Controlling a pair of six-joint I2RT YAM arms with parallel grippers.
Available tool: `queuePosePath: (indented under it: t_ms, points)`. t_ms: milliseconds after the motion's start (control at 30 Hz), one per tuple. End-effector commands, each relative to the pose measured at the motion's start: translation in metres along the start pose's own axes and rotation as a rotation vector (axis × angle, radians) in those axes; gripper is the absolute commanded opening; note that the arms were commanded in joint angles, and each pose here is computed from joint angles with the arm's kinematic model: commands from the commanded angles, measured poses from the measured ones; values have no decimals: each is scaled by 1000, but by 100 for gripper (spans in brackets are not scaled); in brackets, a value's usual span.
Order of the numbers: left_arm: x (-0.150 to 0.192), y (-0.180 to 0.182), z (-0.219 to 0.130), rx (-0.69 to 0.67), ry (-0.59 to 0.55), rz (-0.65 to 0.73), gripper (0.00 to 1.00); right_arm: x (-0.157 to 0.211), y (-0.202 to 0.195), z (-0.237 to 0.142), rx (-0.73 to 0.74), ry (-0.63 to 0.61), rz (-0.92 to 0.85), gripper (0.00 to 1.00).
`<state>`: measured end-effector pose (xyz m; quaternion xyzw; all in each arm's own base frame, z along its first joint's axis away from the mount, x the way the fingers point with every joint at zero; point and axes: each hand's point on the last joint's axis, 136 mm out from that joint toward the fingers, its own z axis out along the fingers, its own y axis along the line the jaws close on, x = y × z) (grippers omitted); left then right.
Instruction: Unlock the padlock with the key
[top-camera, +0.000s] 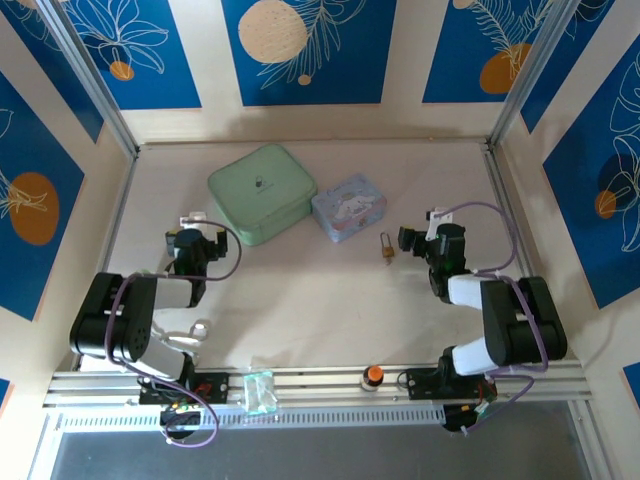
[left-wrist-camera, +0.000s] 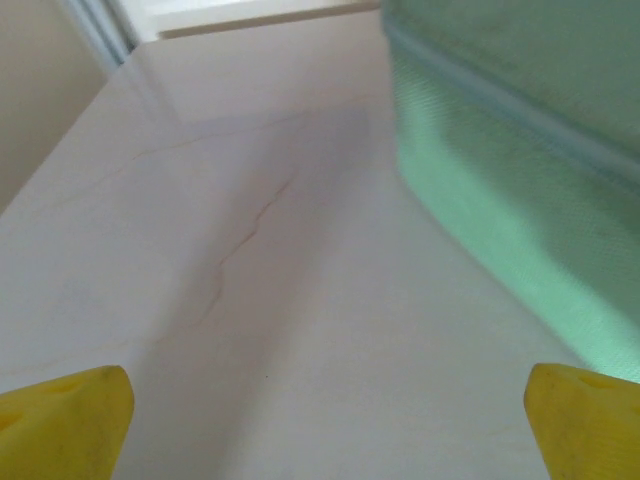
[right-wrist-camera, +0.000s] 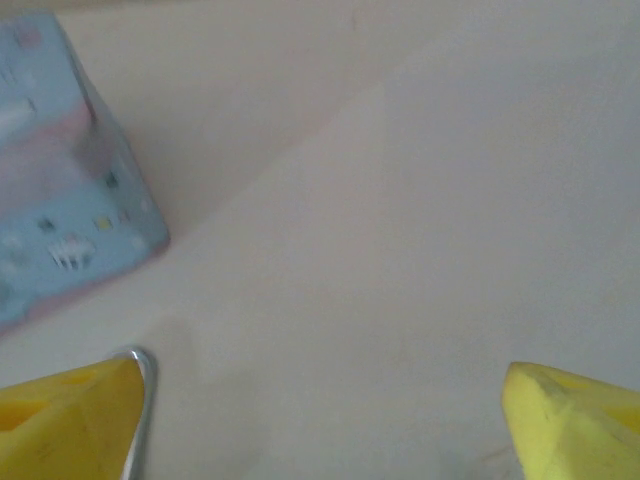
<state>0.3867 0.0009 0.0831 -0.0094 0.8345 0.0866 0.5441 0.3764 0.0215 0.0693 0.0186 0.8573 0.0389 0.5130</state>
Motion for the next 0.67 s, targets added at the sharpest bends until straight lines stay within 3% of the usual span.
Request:
queuePosePath:
  t_ms: [0,633]
  points:
    - [-15,-11,1,104,-121,-17,99,-34,2,6,-50,-129,-5,99]
    - [-13,-6,1,82,-101,-28,99,-32,-2,7,-47,-114,10,99]
